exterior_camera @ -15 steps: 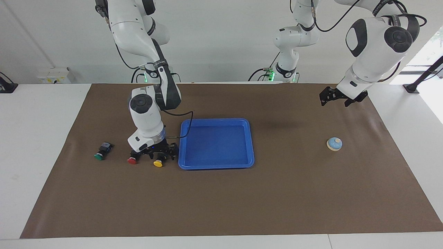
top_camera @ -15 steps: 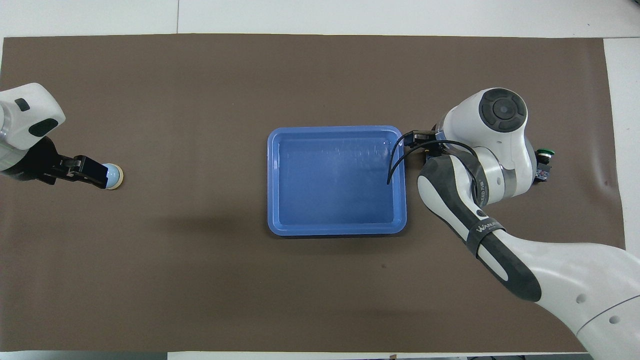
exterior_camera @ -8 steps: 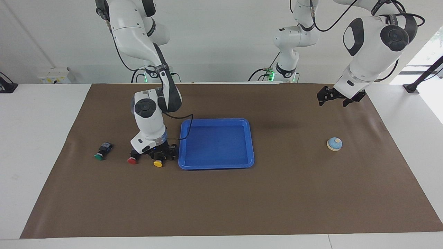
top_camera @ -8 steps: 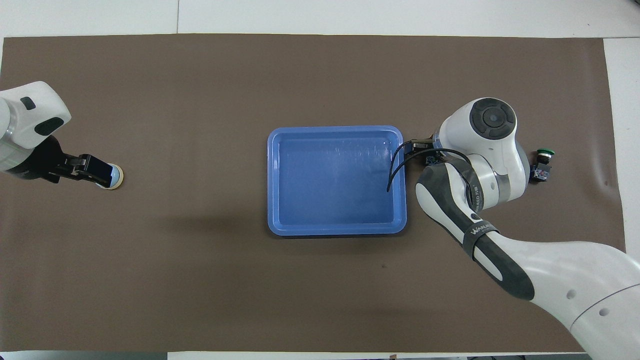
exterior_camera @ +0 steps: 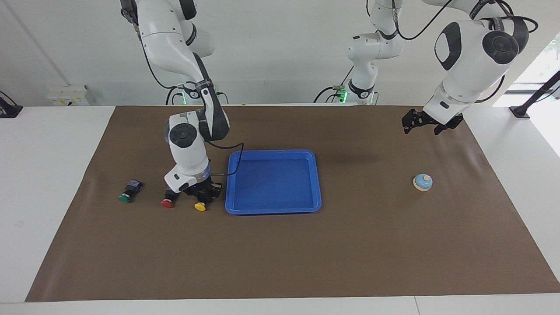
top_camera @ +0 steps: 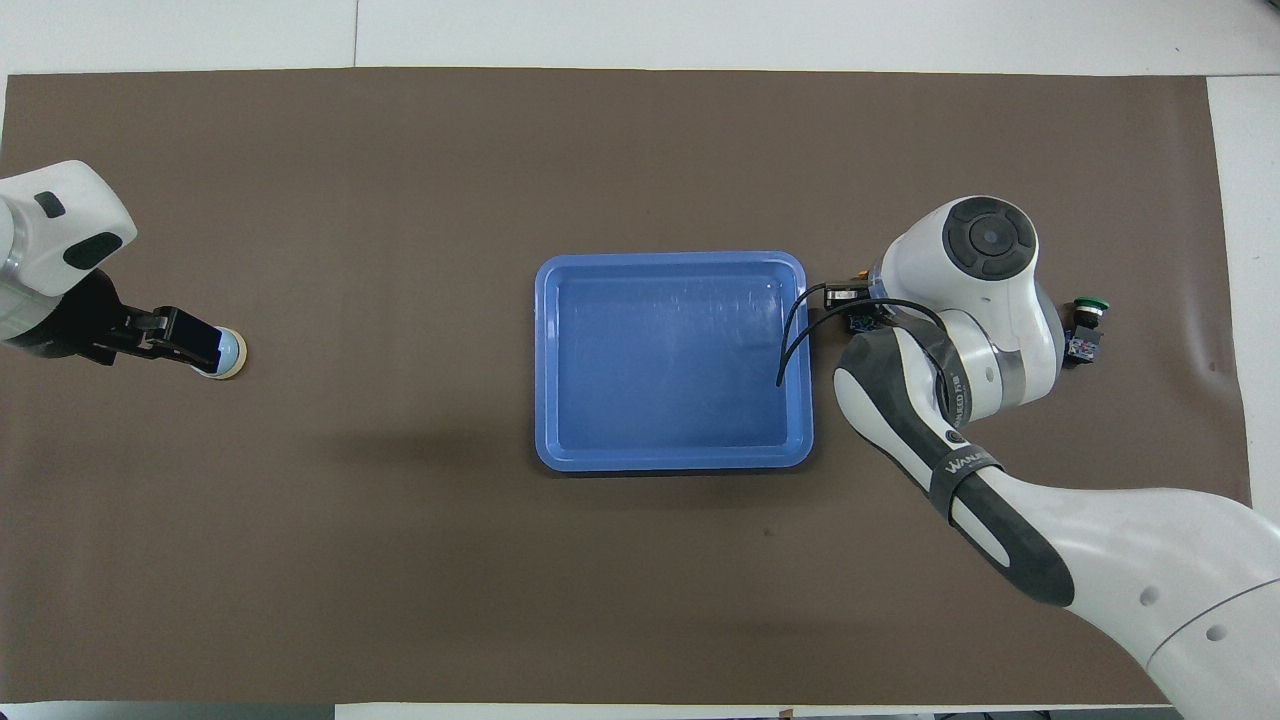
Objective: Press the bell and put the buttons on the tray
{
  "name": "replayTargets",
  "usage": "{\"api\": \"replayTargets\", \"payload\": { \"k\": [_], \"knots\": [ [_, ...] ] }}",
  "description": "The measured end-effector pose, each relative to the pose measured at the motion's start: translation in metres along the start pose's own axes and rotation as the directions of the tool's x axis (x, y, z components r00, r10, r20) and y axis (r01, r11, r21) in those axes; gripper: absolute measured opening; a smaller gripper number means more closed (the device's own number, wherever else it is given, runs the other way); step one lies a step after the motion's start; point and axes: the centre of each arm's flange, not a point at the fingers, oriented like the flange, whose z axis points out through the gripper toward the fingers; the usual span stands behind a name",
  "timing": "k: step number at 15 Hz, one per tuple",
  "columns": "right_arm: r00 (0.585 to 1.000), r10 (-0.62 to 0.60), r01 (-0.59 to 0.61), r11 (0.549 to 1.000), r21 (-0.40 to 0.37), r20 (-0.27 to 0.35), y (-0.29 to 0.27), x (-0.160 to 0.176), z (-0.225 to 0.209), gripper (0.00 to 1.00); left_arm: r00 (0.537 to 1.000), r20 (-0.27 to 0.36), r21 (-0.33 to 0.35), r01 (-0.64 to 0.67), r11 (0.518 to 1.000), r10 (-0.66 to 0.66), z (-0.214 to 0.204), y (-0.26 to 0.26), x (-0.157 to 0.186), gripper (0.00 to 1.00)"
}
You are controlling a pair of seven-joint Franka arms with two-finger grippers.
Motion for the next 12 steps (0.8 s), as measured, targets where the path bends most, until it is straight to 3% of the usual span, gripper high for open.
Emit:
{"api": "replayTargets", "payload": {
  "k": [3,6,8,12],
  "knots": [
    [0.999,0.005,-0.005,1.0,-0.019,0.034,0.001,0.007,-0.02,0.41,1.0,-0.016,0.001,0.004,1.0,-0.004,-0.008,-0.001,0.0,1.0],
    [0.998,0.005,-0.004,1.0,-0.003,0.06,-0.028,0.026,-0.09,0.41,1.0,-0.027,0.001,0.005,1.0,-0.005,-0.013,-0.002,0.0,1.0],
    [0.998,0.019,-0.02,1.0,0.017,0.057,-0.071,0.021,-0.125,0.41,1.0,-0.027,0.001,0.005,1.0,-0.005,-0.013,-0.002,0.0,1.0],
    [0.998,0.015,-0.016,1.0,0.016,0.064,-0.137,-0.006,-0.107,0.41,0.999,-0.049,0.004,0.013,1.0,-0.013,-0.024,-0.005,-0.007,1.0]
  ]
}}
